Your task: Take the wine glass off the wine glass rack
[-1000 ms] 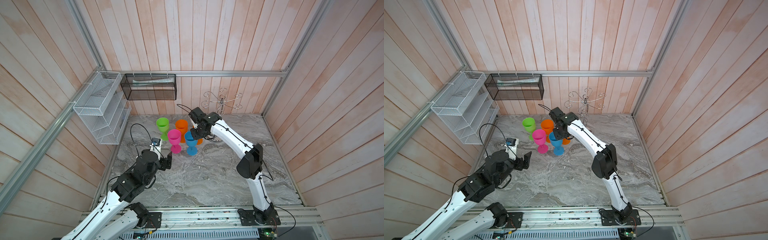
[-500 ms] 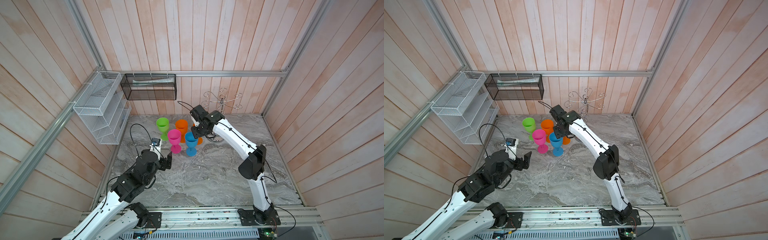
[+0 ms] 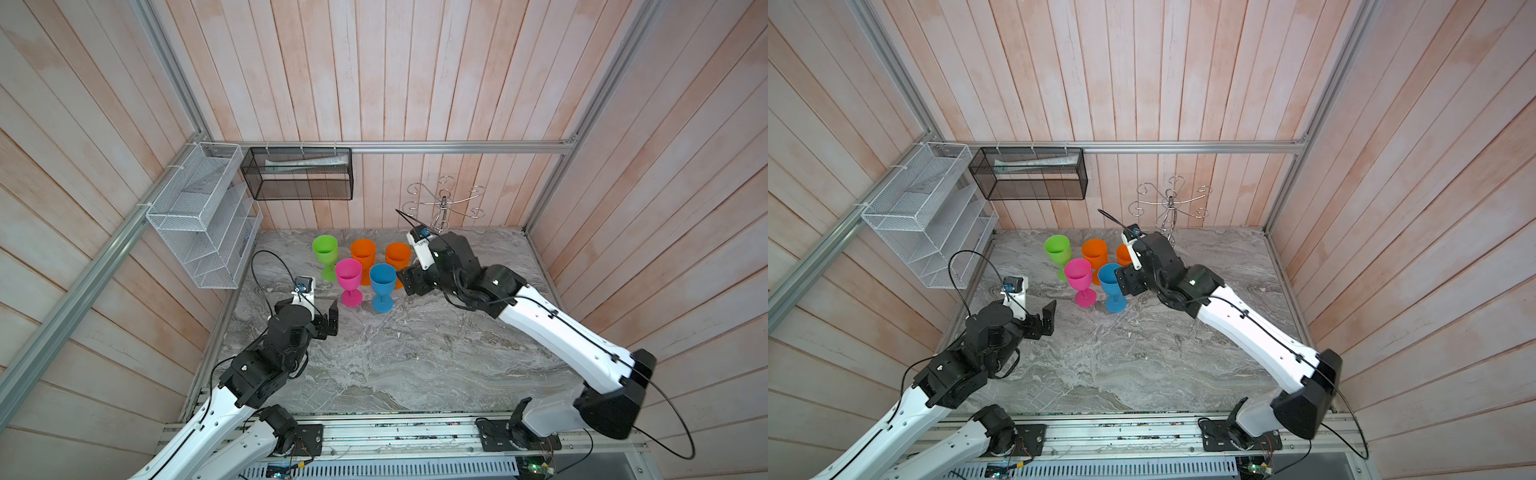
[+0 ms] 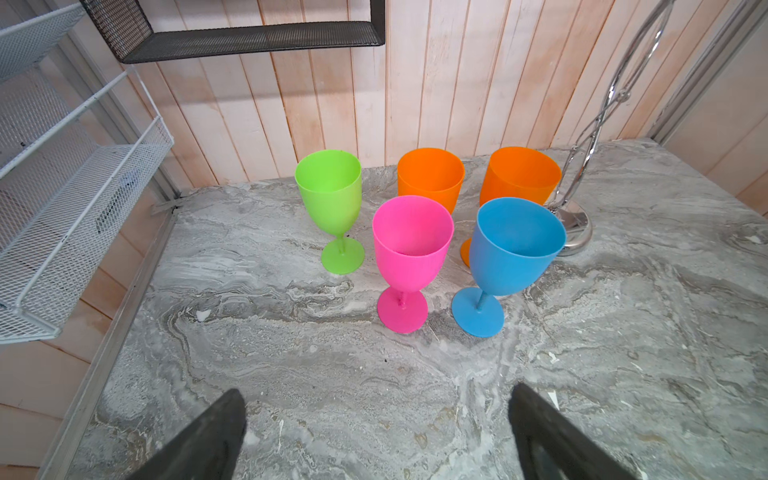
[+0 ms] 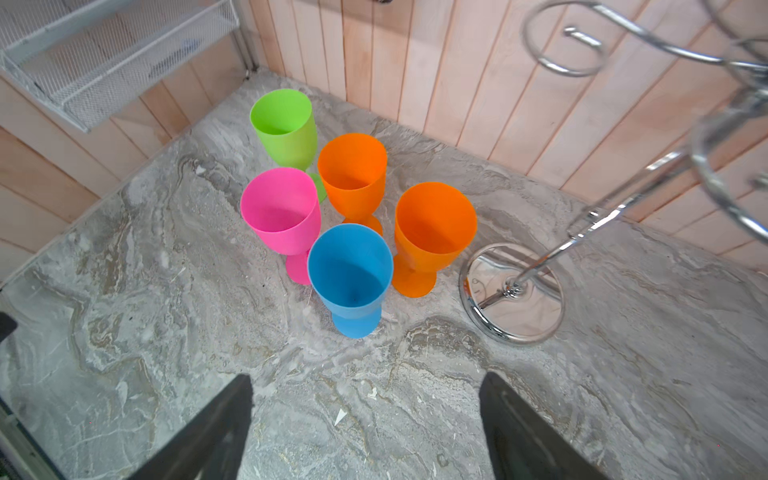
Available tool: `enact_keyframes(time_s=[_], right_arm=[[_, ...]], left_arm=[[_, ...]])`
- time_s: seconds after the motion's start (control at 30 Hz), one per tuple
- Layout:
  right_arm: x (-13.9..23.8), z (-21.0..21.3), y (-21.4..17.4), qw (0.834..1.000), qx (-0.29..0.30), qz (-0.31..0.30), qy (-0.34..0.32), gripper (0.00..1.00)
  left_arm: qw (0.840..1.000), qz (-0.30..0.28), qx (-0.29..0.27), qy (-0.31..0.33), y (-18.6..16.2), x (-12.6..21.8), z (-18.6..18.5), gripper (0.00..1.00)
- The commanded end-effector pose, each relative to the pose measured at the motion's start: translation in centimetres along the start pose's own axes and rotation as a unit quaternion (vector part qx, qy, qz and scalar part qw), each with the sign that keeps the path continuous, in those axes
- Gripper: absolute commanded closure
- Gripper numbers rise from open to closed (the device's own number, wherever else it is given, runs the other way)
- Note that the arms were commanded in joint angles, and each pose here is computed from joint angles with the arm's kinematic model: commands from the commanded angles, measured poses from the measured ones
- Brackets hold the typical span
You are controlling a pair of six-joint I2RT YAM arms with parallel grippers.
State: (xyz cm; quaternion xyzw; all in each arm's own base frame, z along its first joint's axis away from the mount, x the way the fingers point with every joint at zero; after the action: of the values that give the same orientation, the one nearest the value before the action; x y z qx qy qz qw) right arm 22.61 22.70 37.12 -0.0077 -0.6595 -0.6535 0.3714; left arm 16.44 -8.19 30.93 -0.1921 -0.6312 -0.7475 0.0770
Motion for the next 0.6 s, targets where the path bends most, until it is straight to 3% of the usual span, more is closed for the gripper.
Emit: enact_keyframes(time_s=[0.0,0.23,0.43,0.57], right_arm=[[3.1,-2.0,0.5,0.99,-0.02,-0.138,-0.036,0.09],[7.0,-9.2,-5.3,0.955,-0.084,-0.243,-0.147,0.06],[7.4,-14.6,-11.3,0.913,-0.117,-0.327,-0.213,0.06],[6.8,-17.3,-14.2,0.888,-0.129,-0.351,-0.268,0.06]], left_arm=[[0.999,-0.018,0.025,0.023,0.2,0.0,0.8,0.0],[0.994,-0.037,0.09,0.052,0.6,-0.4,2.8,0.0],[0.987,-0.037,0.143,0.067,0.7,-2.1,4.3,0.0],[0.98,-0.036,0.182,0.068,0.1,-3.8,4.9,0.0]])
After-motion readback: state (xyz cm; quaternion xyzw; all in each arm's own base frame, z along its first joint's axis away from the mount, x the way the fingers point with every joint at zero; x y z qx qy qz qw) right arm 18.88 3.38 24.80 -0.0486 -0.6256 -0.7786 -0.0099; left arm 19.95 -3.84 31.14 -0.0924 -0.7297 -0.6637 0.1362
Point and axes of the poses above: each gripper's point midway between its finger pads, its own x axis back along the fingers, its own z axis along the line the jaws close on, y = z × x, the point moved 10 cm from there along x, back along the fingers, and after that the axes turned 7 degrees about -x, right-handed, at the moved point
